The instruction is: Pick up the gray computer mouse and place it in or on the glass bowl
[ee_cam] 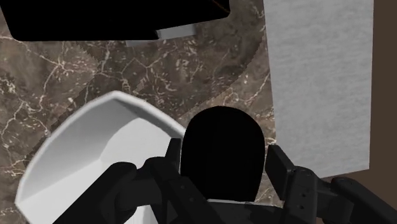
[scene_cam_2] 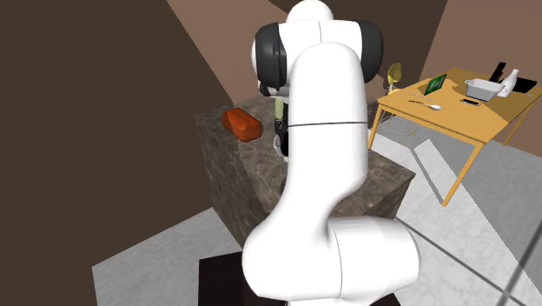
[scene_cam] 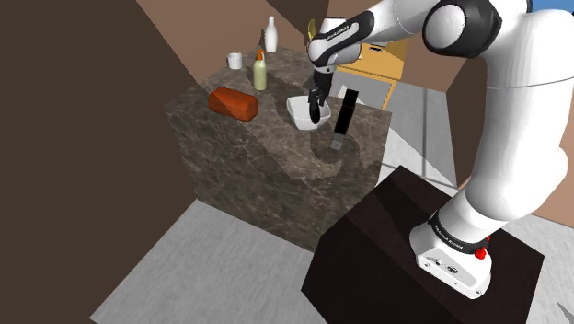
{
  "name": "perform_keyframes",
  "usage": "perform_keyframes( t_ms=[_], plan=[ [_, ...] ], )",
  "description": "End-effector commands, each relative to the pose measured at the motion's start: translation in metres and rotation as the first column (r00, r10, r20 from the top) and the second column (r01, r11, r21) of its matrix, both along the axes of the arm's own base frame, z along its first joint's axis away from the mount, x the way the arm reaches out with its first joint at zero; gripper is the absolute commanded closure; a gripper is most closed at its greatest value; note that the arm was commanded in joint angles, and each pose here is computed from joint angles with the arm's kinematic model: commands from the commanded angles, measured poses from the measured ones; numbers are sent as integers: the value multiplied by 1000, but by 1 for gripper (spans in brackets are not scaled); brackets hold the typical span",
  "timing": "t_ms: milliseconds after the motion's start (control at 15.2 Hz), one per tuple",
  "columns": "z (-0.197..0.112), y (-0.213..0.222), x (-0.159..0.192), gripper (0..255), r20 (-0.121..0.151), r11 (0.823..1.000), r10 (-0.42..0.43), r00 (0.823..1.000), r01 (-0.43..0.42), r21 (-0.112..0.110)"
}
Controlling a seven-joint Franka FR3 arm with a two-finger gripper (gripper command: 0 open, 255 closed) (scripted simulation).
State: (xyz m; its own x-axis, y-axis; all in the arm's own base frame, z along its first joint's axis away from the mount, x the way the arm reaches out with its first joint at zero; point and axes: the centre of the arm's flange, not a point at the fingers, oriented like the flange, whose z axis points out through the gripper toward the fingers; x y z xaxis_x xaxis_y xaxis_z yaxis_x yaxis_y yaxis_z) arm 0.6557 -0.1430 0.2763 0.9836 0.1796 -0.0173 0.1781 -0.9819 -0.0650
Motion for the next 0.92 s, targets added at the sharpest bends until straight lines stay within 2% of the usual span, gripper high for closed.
perform_keyframes(
  t_ms=[0,462,858],
  plan=[
    [1,-16,18,255,0,1000,1,1000,-1,0],
    [1,-85,80,255,0,1000,1,1000,-1,0],
    [-31,-85,80,255,0,1000,1,1000,-1,0]
  ],
)
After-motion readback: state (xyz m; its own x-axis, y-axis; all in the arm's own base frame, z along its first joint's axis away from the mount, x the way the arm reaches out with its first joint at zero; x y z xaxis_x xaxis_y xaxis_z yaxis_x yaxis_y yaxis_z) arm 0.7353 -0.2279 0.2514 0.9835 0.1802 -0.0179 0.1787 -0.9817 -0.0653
